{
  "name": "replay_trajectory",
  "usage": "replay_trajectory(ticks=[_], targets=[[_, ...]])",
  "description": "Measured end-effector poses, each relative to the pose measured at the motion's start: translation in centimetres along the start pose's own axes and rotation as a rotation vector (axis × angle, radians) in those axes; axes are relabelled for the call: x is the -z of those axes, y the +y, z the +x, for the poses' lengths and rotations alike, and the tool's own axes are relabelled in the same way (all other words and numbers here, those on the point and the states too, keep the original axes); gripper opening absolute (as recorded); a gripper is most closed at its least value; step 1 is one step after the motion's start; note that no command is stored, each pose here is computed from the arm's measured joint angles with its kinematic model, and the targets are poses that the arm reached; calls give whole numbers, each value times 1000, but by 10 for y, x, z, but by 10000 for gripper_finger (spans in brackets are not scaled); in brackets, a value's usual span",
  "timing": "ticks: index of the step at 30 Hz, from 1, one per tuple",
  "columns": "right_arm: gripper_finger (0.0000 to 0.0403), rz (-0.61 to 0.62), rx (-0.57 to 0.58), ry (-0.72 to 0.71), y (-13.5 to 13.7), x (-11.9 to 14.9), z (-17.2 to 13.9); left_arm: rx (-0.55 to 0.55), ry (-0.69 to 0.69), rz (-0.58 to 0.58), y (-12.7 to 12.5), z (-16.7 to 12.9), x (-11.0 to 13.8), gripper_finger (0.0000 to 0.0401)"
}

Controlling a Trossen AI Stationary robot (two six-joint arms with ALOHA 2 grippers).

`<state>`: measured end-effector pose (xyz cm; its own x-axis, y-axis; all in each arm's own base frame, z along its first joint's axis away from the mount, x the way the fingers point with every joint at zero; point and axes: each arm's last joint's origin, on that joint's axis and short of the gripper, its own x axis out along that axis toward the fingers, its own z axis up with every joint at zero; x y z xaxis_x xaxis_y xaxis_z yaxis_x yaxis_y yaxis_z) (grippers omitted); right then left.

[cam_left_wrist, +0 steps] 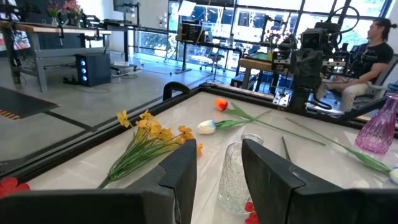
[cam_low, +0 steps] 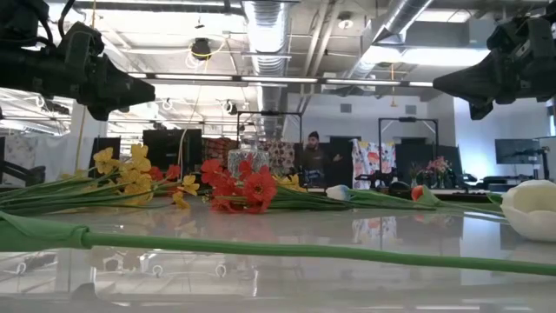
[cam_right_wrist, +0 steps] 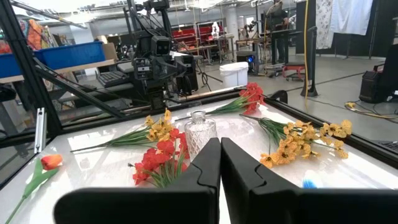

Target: Sort flowers into vase by color

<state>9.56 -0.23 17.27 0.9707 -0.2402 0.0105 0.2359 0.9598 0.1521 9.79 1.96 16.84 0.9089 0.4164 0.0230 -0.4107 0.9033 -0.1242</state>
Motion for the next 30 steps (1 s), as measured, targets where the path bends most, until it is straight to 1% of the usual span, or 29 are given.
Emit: replay_trajectory(ticks=[7, 9, 10, 12, 16, 19, 22, 24, 27, 30], targets=[[38, 0, 0, 0, 0, 0, 0, -5, -3, 0, 0, 0, 0, 116], [38, 0, 0, 0, 0, 0, 0, -48, -9, 5, 1, 0, -1, 116], [38, 0, 0, 0, 0, 0, 0, -56, -11, -17, 2, 0, -1, 116], [38, 0, 0, 0, 0, 0, 0, -50, -13, -100, 1, 0, -1, 116], [38, 0, 0, 0, 0, 0, 0, 10, 0, -357, 0, 0, 0, 116], [38, 0, 0, 0, 0, 0, 0, -28, 1, -483, 1, 1, 1, 116], [38, 0, 0, 0, 0, 0, 0, -71, -11, -673, 2, 2, 2, 116], [38, 0, 0, 0, 0, 0, 0, -73, -7, -774, 2, 2, 2, 116], [38, 5, 11, -19, -1, -2, 0, -41, -8, -899, 0, 3, 1, 116], [38, 10, 15, -36, -1, -3, 0, 29, -69, -956, -2, 4, -8, 116]])
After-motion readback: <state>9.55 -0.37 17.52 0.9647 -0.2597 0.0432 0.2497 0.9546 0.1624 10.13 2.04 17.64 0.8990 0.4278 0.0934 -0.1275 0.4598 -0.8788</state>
